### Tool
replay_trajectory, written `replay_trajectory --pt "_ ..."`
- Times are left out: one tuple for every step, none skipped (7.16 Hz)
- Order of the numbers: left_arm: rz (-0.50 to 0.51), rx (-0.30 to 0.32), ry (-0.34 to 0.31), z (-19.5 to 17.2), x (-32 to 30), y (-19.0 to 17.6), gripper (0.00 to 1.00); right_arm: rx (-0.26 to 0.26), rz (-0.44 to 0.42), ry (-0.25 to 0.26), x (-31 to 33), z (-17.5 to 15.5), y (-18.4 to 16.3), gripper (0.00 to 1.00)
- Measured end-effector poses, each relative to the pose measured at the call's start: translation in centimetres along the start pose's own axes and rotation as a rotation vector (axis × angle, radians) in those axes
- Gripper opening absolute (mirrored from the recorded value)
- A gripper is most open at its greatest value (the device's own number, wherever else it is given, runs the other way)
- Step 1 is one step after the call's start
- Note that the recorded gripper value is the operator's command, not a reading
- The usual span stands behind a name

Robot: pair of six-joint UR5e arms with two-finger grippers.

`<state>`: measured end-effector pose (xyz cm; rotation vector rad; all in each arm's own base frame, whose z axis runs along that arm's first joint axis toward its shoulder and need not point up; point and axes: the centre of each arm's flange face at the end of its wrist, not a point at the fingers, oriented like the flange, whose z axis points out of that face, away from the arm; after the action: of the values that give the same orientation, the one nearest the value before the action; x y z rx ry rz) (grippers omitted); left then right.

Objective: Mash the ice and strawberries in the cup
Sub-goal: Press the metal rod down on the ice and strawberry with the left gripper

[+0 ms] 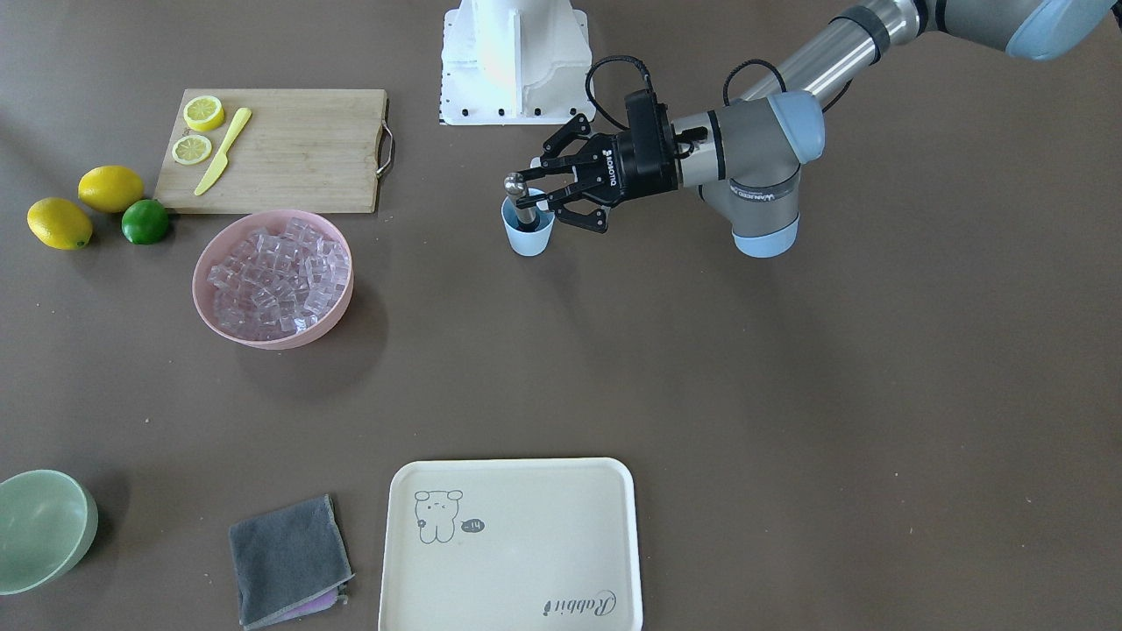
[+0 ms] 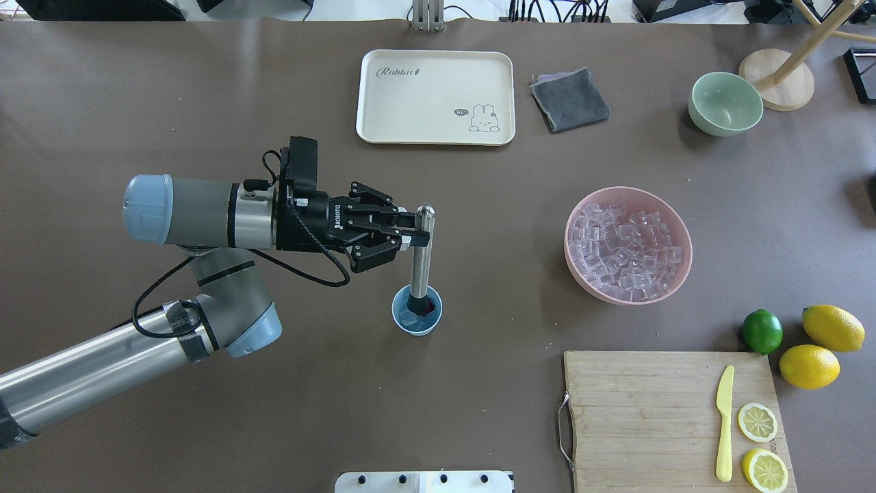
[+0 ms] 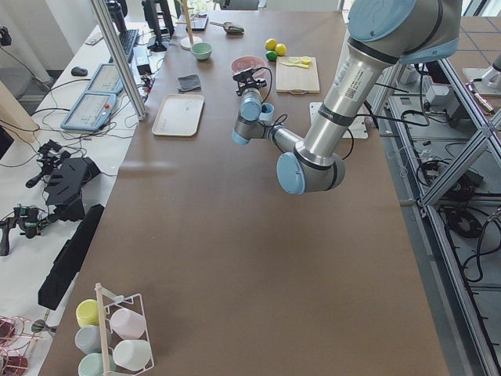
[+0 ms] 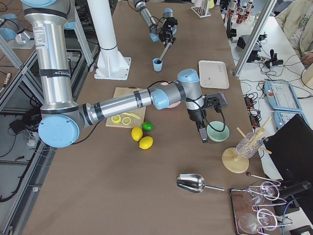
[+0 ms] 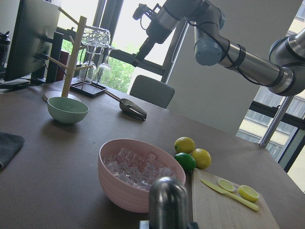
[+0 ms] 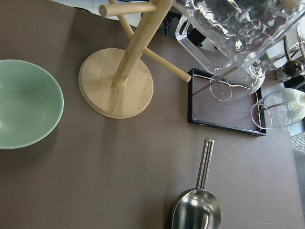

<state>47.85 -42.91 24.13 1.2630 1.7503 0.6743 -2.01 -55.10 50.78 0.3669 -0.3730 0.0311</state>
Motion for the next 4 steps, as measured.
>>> replay_trajectory --pt "-0.004 0.0 -0.002 0.2 0.1 0.4 0.0 0.0 0.0 0.0 0.0 0.0 0.0 1.0" --pt "-0.008 0.003 -0.001 0.4 0.3 0.6 0.0 0.0 -0.001 0.0 0.0 0.0 0.0 1.0" --pt "-0.01 0.012 0.004 0.5 0.7 0.4 0.0 0.0 -0.001 0.0 -0.1 0.0 0.0 1.0" --pt "-0.007 0.026 0.012 0.5 1.1 -0.3 0.0 0.001 -0.001 0.0 -0.1 0.0 -0.1 1.0"
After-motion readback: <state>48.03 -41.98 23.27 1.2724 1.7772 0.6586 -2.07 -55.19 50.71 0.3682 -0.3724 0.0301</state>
